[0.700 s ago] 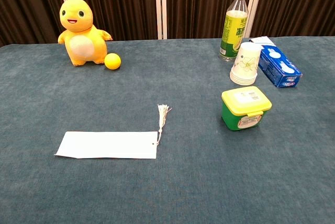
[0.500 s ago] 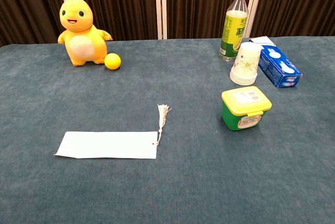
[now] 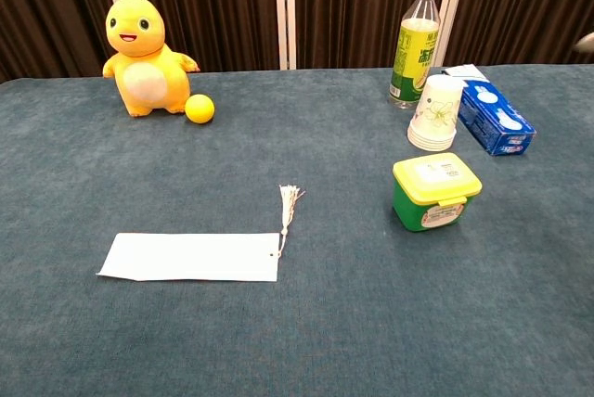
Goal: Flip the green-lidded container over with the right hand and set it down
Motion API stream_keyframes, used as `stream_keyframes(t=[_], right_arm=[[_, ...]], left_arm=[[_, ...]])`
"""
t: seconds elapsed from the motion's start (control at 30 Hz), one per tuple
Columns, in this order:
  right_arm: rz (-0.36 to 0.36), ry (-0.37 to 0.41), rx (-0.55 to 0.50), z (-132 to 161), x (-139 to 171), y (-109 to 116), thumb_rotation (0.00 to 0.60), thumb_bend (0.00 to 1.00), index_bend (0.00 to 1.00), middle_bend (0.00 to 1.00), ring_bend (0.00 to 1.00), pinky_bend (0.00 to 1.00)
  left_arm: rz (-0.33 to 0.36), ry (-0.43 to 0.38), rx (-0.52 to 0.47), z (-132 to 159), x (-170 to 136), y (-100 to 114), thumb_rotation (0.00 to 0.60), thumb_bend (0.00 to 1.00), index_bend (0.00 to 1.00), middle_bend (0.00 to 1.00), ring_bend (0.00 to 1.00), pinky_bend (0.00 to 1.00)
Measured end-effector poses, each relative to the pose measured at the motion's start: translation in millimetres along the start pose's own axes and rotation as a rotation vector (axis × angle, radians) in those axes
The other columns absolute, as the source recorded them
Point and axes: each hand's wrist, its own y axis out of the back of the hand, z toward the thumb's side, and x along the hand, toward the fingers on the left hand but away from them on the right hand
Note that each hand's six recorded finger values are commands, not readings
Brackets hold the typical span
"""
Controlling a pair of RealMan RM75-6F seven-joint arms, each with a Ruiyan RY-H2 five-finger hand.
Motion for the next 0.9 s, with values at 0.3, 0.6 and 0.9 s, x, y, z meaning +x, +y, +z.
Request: stream_keyframes(t=[0.3,0.6,0.9], right_arm=[[0.130,0.269,0.133,71.9,-89.5,-21.8,0.600,0.00,0.00,0.00,0.00,0.10],[0.175,0.345,0.228,119.1,-135.1,-45.8,0.600,0.00,0.00,0.00,0.00,0.22],[0.205,0.342,0.412,127.7,-157.1,-71.8,0.600,0.16,0.04,0.21,0.19,0.59]], left_arm=[[-0.012,0.060,0.044,-9.6,9.6,-7.0,0.600,0.00,0.00,0.00,0.00,0.00],[-0.032,0.077,0.053,-12.5,13.4,-12.9,0.600,0.00,0.00,0.00,0.00,0.00],[-0.044,0.094,0.050,-17.1,17.2,-15.3,0.600,0.00,0.00,0.00,0.00,0.00]])
